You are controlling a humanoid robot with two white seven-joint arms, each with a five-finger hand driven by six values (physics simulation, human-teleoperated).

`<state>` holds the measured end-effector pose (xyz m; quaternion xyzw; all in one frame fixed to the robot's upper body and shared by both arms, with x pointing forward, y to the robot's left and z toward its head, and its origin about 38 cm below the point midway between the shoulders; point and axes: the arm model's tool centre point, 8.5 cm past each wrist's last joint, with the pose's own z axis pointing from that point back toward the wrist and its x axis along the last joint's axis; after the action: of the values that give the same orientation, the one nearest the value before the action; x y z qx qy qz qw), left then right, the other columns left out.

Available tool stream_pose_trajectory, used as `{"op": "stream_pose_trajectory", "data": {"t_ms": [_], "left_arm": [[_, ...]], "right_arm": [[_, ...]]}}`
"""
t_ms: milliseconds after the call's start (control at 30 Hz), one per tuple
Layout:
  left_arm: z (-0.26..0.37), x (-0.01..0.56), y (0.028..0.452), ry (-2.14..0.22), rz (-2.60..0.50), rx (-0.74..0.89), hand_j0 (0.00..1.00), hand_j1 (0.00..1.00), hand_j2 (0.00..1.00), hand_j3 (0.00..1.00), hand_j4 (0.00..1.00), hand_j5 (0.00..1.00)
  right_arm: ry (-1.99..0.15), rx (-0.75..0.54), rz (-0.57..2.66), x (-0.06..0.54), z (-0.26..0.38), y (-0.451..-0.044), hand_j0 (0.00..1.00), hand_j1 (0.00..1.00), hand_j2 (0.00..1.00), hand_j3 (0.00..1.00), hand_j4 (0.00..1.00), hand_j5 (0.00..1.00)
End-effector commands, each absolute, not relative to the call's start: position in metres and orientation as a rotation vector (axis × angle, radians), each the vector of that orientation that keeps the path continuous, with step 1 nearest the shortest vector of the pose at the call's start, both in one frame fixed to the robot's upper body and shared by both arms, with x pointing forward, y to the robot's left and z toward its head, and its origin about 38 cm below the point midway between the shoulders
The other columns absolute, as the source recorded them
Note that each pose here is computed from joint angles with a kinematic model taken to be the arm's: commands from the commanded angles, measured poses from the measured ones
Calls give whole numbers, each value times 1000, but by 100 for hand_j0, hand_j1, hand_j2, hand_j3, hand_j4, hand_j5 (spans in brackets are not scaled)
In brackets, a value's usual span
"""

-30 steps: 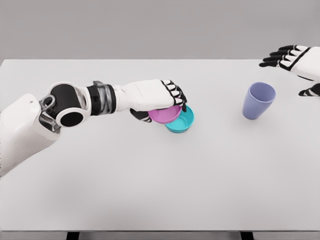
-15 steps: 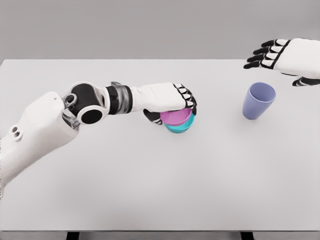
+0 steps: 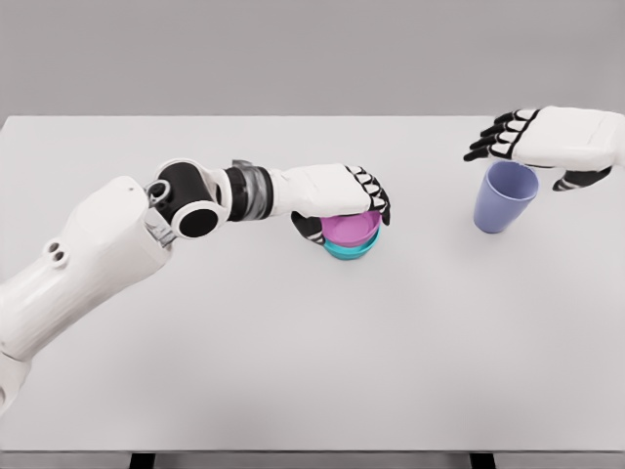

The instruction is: Stacking bowl and cup with both arms

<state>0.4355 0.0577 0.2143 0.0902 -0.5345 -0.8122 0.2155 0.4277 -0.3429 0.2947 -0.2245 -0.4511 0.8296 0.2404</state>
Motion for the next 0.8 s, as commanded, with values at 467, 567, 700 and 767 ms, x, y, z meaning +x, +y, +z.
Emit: {"op": "stream_pose_trajectory", "data": {"t_ms": [467,567,700,767], "left_arm": [[209,440,61,-1460,-2242,247,74,74,74,74,74,74],[208,440,62,-1456,-2241,248,100,100,100,100,100,100],[210,440,62,-1459,-2240,250,100,100,100,100,100,100],[209,440,62,-1459,-2240,247,100,100,100,100,100,100]], "right_arm": [[-1140,-512,2253,442,253,-346,100,100,100,100,100,100],[-1122,-525,2244,452,253,-347,100,100,100,100,100,100],[-1118,-520,2247,453,252,-346,100,100,100,100,100,100],[-1110,-523,2240,454,251,-349,100,100,100,100,100,100]]}}
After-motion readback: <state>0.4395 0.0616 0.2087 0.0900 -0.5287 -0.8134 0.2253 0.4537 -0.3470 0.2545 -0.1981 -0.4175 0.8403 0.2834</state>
